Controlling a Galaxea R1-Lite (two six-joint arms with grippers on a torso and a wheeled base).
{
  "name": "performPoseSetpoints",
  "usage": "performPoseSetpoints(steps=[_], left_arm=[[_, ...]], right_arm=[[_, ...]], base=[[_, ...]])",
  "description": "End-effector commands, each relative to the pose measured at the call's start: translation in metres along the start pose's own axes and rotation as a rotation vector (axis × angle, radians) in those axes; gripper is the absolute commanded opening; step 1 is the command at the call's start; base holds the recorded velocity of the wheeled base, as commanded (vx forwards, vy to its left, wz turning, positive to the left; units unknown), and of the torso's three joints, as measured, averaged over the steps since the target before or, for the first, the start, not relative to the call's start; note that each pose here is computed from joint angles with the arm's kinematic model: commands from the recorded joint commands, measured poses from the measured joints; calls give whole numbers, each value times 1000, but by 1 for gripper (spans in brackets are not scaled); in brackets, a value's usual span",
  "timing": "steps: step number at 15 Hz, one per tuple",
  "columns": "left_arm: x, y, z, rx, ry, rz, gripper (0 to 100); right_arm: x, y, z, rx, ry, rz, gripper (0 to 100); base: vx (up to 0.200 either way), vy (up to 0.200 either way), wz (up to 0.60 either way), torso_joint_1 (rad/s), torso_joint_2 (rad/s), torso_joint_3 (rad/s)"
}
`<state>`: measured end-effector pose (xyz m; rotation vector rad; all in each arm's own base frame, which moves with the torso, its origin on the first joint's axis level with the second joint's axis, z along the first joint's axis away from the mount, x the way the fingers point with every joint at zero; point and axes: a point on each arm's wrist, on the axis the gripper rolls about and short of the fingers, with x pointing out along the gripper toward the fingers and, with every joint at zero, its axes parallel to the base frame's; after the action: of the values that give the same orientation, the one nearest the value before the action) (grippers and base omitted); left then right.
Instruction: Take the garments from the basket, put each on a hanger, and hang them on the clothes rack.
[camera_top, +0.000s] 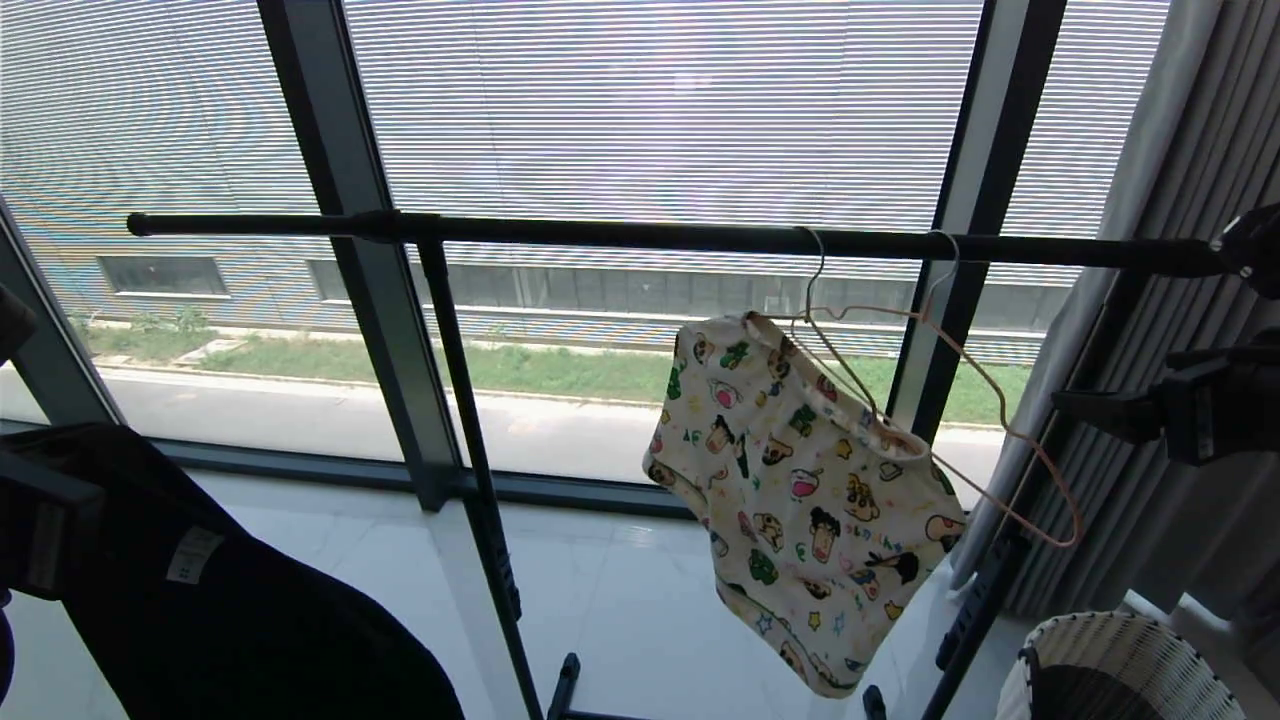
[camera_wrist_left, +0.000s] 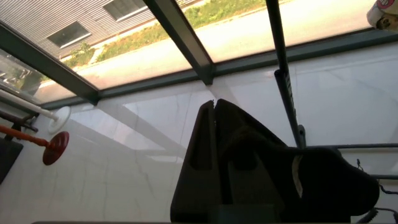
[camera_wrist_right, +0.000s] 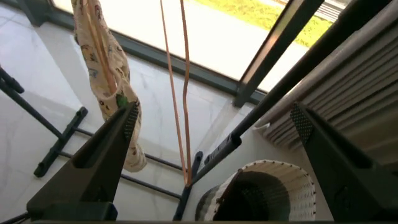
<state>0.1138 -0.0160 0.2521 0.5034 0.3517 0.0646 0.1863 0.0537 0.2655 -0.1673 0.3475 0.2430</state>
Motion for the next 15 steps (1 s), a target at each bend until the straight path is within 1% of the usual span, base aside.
performPoseSetpoints(steps=[1,2,6,7,11,12,15], left_arm=[[0,0,0,0,2,0,0],[0,0,0,0,1,0,0],[-7,2,-3,-6,-18,9,0],[-7,2,-3,-8,-19,9,0],[-16,4,-4,-17,-45,22,0],[-18,5,-4,-20,-53,26,0],[-20,6,-5,-22,-57,30,0]], right_arm=[[5,-1,0,3,12,16,100],[6,-3,-2,7,15,44,100],[24,-12,-12,42,83,150,100],[31,-14,-14,49,103,159,100],[53,-13,-23,69,157,257,100],[62,-15,-26,76,169,265,100],[85,-25,-29,74,149,252,100]], base=[[200,0,0,2,2,7],[200,0,0,2,7,-2],[0,0,0,0,0,0],[0,0,0,0,0,0],[0,0,0,0,0,0],[0,0,0,0,0,0],[0,0,0,0,0,0]])
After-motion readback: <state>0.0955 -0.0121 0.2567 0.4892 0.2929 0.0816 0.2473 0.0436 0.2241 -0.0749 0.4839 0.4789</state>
